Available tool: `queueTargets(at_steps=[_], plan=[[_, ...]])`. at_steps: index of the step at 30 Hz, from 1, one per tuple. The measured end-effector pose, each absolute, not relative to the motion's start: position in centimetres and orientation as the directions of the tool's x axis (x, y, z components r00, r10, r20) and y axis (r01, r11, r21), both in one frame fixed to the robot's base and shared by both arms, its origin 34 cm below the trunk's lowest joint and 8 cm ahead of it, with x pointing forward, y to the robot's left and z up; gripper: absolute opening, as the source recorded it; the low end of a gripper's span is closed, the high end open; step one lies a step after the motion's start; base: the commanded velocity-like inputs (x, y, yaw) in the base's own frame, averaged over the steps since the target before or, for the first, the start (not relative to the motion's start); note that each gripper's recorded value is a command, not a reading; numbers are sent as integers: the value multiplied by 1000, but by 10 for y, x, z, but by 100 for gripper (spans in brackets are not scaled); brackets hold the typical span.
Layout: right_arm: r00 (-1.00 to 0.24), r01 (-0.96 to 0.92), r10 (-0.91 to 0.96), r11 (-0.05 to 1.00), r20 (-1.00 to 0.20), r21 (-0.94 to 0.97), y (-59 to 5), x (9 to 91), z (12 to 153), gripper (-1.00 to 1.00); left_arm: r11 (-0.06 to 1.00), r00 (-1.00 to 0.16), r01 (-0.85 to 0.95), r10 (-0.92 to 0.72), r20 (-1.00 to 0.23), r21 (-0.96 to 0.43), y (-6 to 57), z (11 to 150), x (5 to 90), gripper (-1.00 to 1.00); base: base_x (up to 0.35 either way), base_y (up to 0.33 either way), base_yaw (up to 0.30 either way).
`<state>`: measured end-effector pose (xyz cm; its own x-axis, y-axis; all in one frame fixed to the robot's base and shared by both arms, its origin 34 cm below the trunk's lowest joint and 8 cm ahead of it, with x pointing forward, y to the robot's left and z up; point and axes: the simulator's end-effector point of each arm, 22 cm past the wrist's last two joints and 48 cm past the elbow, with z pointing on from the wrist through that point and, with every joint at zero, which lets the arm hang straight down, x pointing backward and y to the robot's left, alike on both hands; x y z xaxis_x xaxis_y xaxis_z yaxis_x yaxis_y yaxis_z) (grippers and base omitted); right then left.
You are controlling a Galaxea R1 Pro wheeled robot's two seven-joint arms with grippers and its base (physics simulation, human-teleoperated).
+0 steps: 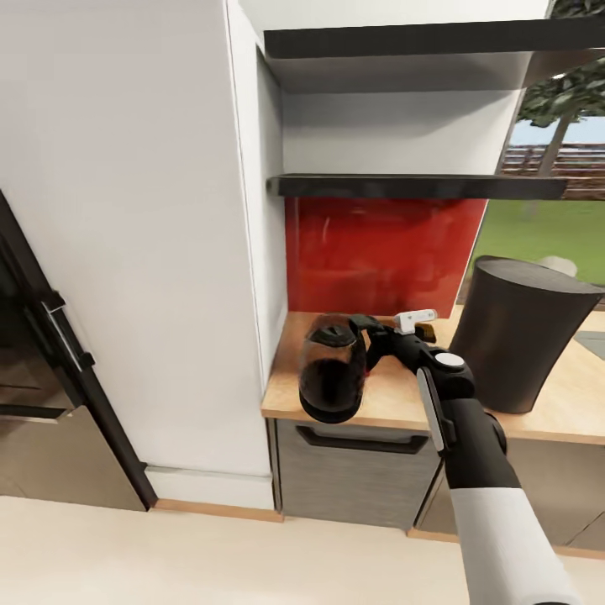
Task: Set up a coffee station on the kitchen countertop: keep the coffee maker on the countertop, move the bottle of coffee from the kitchen shelf to the counter next to the coffee maker, place a paper coffee filter on top of the coffee maker, put the saucer next to the coffee maker with the coffee cup on the saucer, and place the electric kettle next to the coffee maker.
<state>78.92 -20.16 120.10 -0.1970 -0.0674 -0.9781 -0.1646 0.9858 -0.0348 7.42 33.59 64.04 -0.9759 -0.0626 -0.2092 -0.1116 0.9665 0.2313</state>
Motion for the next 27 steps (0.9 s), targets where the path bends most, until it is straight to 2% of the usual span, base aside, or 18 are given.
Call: queueTargets(at_steps=[5, 10, 27], plan=[[-197, -165, -67, 986, -978, -35, -202, 789, 1201, -100, 966, -976, -112, -63, -209, 231, 336, 640, 74, 100, 0, 298, -22], [-198, -165, -67, 986, -978, -34, -202, 789, 1201, -100, 966, -976, -112, -63, -209, 231, 336, 640, 74, 100, 0, 231, -228], [-209, -168, -68, 985, -976, -33, -200, 790, 1195, -100, 967, -976, -112, -63, -209, 230, 335, 640, 74, 100, 0, 10, -274]])
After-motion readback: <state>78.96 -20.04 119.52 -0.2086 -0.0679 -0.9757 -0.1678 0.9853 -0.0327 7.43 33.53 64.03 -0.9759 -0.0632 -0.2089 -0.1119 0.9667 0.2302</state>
